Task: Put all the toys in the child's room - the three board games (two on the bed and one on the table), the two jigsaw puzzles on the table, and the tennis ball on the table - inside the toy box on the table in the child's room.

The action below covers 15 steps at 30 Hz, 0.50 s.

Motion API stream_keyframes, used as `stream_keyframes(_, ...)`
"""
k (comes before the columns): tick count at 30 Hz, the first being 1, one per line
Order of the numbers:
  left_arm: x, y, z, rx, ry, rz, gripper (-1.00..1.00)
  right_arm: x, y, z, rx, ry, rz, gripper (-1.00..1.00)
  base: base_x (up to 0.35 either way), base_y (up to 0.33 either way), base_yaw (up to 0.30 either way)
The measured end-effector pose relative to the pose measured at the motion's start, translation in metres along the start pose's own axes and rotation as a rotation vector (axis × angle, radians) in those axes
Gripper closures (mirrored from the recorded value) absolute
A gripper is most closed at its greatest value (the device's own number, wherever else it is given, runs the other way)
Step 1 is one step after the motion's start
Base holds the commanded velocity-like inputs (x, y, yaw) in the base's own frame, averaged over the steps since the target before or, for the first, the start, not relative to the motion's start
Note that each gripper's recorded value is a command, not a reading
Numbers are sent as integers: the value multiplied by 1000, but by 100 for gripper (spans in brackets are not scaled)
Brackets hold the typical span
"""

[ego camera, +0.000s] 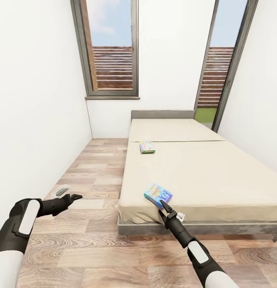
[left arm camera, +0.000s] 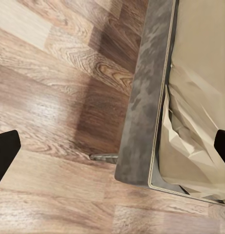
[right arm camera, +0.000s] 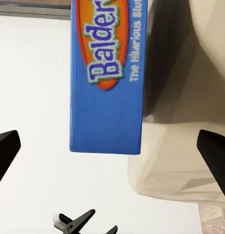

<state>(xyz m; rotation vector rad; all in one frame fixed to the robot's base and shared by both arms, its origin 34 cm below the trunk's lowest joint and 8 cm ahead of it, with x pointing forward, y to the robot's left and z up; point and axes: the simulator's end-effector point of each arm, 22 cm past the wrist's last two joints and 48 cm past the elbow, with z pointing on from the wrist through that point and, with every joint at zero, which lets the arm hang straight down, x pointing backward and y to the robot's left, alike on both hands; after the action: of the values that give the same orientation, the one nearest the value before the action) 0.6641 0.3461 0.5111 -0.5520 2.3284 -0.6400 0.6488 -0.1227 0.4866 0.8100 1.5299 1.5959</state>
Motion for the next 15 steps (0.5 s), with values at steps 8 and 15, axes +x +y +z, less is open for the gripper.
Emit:
stream_keyframes(8, 0, 0, 0, 0, 0, 0, -100, 0, 0, -1, -1, 0, 2, -100, 13, 0, 0)
stream_keyframes(15, 0, 0, 0, 0, 0, 0, -100, 6, -11, -10, 19, 0, 14, -100, 82, 0, 0)
